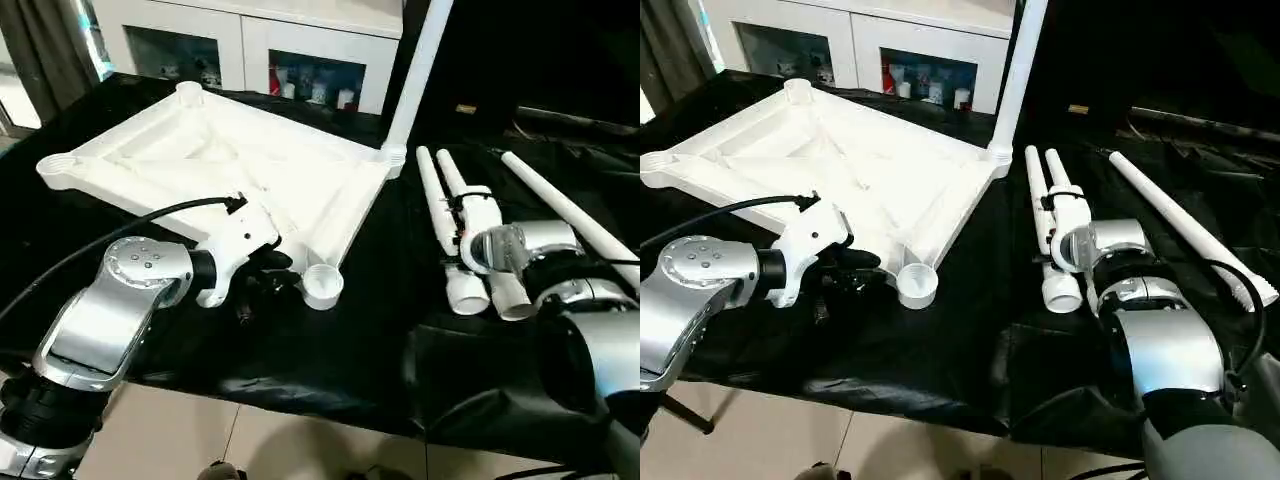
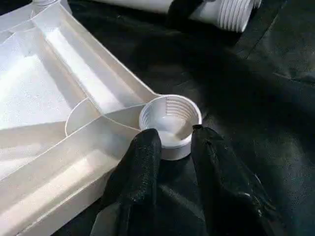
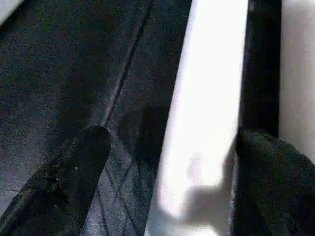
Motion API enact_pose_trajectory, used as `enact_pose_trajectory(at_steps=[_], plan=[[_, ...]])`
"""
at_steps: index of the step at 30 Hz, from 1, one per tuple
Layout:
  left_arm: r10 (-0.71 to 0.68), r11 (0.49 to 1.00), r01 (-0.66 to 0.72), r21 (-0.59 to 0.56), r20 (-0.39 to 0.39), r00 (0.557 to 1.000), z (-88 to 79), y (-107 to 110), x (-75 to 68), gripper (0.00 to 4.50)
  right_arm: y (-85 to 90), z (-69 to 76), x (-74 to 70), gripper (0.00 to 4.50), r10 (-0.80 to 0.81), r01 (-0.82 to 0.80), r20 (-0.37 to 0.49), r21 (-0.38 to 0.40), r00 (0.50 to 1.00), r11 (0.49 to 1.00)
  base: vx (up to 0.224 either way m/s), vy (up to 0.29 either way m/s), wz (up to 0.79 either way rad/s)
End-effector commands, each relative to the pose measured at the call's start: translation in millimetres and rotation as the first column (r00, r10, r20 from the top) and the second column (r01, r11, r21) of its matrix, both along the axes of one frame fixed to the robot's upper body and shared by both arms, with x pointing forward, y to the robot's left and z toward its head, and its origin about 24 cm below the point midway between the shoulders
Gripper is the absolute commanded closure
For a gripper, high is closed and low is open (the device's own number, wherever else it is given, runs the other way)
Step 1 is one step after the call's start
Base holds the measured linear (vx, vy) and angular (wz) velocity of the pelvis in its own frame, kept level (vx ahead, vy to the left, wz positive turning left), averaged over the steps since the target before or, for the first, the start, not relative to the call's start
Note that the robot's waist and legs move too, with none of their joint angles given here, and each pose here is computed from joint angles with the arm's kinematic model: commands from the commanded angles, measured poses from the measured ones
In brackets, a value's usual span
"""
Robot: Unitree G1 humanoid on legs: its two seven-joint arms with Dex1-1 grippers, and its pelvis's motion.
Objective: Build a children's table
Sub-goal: Pick table leg
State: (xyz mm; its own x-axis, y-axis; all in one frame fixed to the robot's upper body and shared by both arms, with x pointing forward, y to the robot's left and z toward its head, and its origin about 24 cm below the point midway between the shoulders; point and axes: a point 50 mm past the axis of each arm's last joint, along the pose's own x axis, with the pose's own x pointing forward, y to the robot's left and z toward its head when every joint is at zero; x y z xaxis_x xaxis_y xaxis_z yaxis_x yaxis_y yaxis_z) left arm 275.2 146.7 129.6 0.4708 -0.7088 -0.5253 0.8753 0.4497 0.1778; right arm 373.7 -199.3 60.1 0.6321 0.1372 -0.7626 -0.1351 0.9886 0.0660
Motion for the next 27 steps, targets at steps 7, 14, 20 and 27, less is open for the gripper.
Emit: enact_pose_trajectory(at_steps=[7,14,20,27], plan=[[-0.013,1.000,0.014,-0.015,0.028,1.000,7.7,-3.5,-0.7,3.20,3.7,-8.3,-4.8,0.81,0.003,-0.002,-0.049,0.025,0.999,1.000,0.000,0.000,0.00],[-0.012,1.000,0.013,-0.014,0.031,0.999,7.7,-3.9,-0.7,3.20,2.4,-16.2,-10.0,1.39,0.003,0.000,-0.087,0.027,0.996,1.000,0.000,0.000,0.00],[-0.011,1.000,0.012,-0.017,0.033,0.999,7.6,-4.8,-0.2,3.20,0.8,-20.4,-12.9,1.83,-0.014,0.018,-0.103,0.039,0.995,0.999,0.000,0.000,0.00],[0.019,1.000,-0.018,-0.007,0.064,0.998,7.3,-3.8,3.9,3.20,-1.1,-20.3,-12.4,2.41,-0.076,0.084,-0.089,0.096,0.993,0.992,0.000,0.000,0.00]])
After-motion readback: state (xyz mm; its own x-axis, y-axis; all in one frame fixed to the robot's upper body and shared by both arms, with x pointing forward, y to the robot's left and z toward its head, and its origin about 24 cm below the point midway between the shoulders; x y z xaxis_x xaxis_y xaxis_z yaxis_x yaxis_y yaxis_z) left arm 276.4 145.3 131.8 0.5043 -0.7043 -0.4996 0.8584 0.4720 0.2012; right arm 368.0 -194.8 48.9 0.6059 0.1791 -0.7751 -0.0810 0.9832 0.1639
